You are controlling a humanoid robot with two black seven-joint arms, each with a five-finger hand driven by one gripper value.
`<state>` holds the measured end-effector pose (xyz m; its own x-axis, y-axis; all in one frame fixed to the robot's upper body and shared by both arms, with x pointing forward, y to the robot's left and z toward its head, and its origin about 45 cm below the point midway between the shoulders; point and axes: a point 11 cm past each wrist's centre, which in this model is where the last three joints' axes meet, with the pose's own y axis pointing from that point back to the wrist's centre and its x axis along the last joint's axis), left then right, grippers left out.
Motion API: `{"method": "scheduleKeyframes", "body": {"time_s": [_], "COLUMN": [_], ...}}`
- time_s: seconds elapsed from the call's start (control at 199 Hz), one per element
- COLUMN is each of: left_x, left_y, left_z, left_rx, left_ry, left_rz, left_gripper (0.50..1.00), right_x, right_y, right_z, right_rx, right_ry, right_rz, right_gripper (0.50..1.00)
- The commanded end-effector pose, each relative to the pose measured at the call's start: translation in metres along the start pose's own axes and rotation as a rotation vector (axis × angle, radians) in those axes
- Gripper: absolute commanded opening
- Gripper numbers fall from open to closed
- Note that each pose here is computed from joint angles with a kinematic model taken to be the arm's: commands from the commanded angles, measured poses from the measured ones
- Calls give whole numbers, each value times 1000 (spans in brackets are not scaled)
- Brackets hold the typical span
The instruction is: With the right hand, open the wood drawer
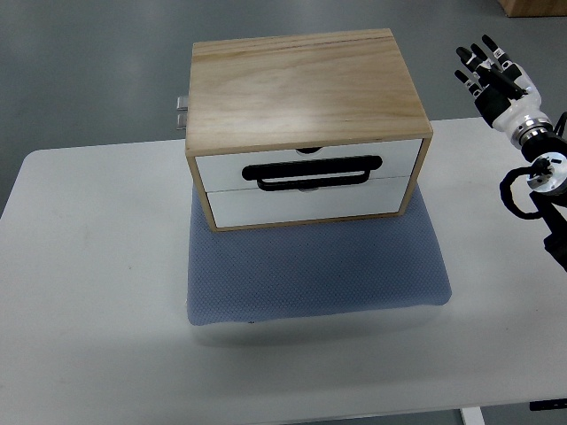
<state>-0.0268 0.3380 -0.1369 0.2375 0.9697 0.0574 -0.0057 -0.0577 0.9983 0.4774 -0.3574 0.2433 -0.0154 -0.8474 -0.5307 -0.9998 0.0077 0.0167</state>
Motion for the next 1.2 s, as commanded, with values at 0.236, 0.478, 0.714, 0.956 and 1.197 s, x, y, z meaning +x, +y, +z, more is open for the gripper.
{"method": "scheduleKeyframes", "body": {"time_s": [0.236,0.478,0.714,0.956,1.197], "left_x": [0,0,0,0,0], "left_y": [0,0,0,0,0], "left_z": [0,0,0,0,0], "left_rx": [-1,-1,1,1,-1], "left_ry": [0,0,0,0,0], "left_rz": [1,-1,1,1,1], "left_gripper": [1000,1000,1000,1000,1000], "right_x": [-8,-29,-77,-132,-181], "right_y": [-10,-13,-8,5,12], "right_z": [-62,-104,-128,-140,-119], "right_rx": [71,66,13,-65,-215], "right_ry": [107,292,514,727,880], "right_rz": [-52,-177,-368,-565,-679], "right_gripper": [944,944,944,944,944]}}
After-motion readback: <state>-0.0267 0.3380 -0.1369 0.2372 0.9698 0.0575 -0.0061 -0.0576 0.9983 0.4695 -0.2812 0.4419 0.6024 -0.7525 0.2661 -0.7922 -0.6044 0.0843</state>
